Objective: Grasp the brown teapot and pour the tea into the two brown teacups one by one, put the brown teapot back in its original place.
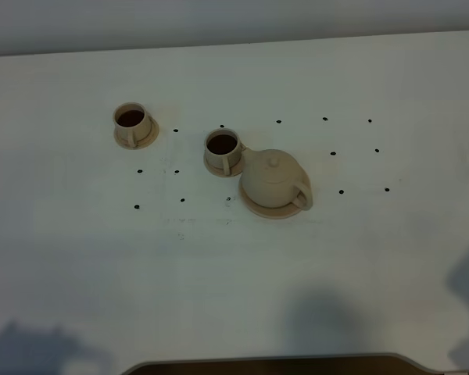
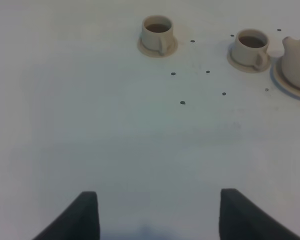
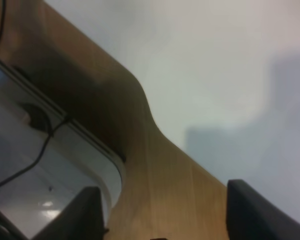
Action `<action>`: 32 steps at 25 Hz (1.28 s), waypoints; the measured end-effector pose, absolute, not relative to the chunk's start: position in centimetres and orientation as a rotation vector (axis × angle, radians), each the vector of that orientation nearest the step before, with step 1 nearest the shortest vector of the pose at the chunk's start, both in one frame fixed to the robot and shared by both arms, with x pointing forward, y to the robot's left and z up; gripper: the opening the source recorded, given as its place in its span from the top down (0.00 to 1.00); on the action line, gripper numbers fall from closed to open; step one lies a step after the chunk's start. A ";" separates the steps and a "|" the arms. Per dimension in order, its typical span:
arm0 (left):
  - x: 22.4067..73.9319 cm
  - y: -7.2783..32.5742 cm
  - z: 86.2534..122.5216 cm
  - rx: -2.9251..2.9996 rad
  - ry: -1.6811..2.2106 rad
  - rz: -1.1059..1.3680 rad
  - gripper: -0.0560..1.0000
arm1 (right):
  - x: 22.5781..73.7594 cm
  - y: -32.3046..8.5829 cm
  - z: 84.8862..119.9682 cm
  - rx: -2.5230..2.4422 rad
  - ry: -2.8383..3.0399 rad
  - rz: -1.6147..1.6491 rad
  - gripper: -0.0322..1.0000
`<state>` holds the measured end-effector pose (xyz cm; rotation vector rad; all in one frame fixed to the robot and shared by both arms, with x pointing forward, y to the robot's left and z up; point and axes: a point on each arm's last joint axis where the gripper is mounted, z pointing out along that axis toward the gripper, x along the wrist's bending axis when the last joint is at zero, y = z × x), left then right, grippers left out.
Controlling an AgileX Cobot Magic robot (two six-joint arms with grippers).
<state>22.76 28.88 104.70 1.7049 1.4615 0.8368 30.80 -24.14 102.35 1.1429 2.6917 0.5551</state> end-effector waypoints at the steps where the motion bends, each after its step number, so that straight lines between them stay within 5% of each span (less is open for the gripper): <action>1: 22.8 28.9 104.7 1.705 1.461 0.837 0.43 | 30.6 -24.3 102.5 1.138 2.681 0.574 0.46; 32: 22.8 28.9 104.7 1.705 1.461 0.837 0.43 | 28.0 -29.6 104.6 1.627 1.913 0.684 0.46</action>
